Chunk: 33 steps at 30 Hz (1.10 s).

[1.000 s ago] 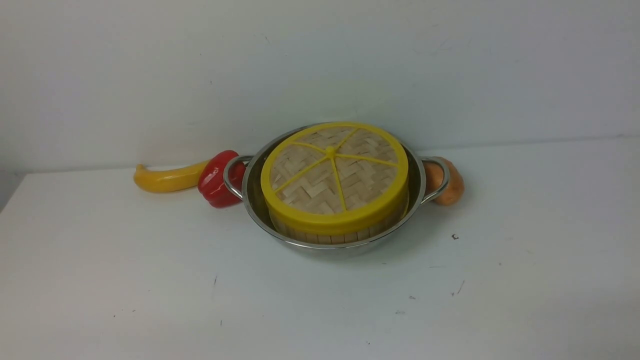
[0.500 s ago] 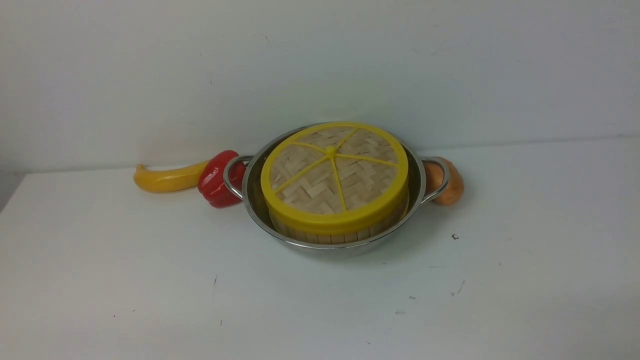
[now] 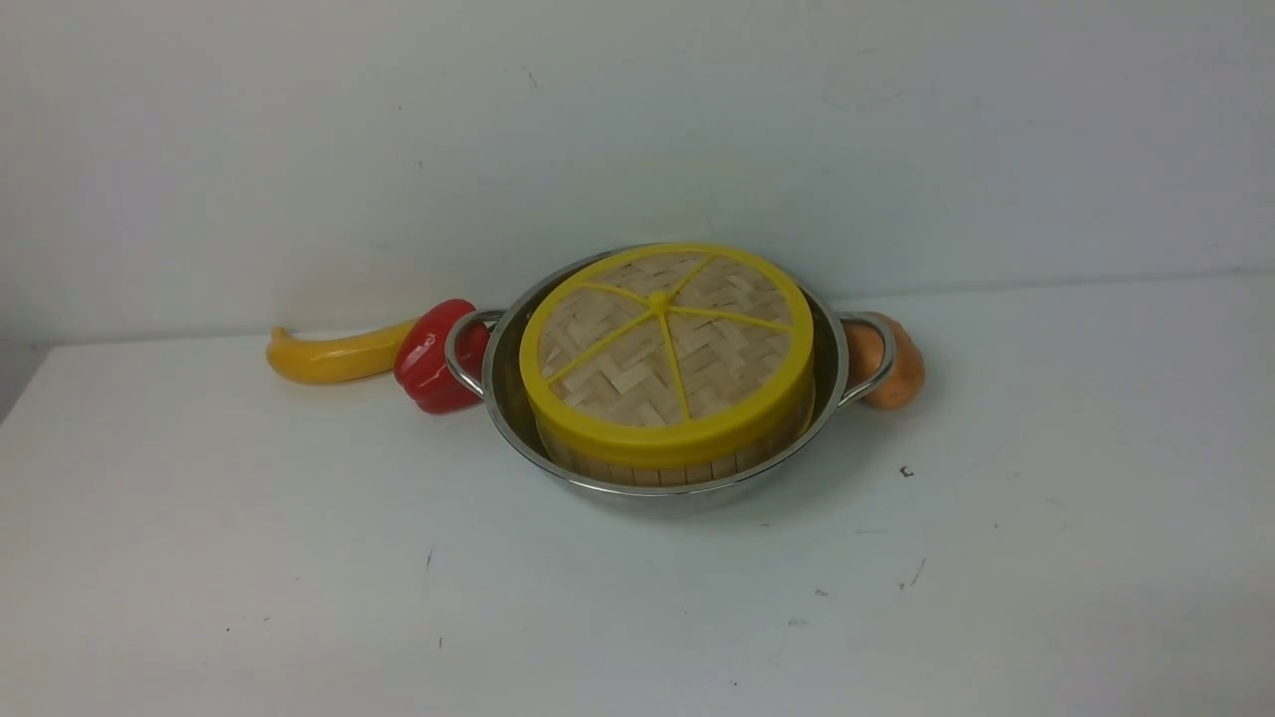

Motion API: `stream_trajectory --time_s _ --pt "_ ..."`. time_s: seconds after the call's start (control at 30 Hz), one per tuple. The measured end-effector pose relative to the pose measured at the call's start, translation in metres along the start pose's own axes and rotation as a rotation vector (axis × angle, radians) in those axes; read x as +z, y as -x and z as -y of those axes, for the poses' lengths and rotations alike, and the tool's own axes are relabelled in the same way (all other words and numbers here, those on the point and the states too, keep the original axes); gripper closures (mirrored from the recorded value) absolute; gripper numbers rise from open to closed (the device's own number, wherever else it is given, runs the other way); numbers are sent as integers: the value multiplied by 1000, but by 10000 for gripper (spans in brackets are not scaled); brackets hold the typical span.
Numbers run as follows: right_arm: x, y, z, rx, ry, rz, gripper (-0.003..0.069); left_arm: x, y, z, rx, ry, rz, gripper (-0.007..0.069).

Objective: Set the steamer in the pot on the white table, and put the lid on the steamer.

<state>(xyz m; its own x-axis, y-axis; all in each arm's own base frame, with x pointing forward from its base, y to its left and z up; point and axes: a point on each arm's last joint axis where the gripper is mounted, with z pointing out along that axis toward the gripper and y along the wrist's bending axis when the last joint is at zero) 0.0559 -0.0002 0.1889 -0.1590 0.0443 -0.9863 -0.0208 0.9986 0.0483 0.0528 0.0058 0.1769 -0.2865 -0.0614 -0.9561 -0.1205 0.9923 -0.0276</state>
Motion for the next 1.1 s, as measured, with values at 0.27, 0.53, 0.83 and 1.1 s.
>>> stream_trajectory --time_s 0.27,0.53,0.83,1.1 --pt "0 0 0 0 0 0 416 0 0 0 0 0 0 453" --pt "0 0 0 0 0 0 416 0 0 0 0 0 0 447" --pt "0 0 0 0 0 0 416 0 0 0 0 0 0 426" --pt "0 0 0 0 0 1 416 0 0 0 0 0 0 415"
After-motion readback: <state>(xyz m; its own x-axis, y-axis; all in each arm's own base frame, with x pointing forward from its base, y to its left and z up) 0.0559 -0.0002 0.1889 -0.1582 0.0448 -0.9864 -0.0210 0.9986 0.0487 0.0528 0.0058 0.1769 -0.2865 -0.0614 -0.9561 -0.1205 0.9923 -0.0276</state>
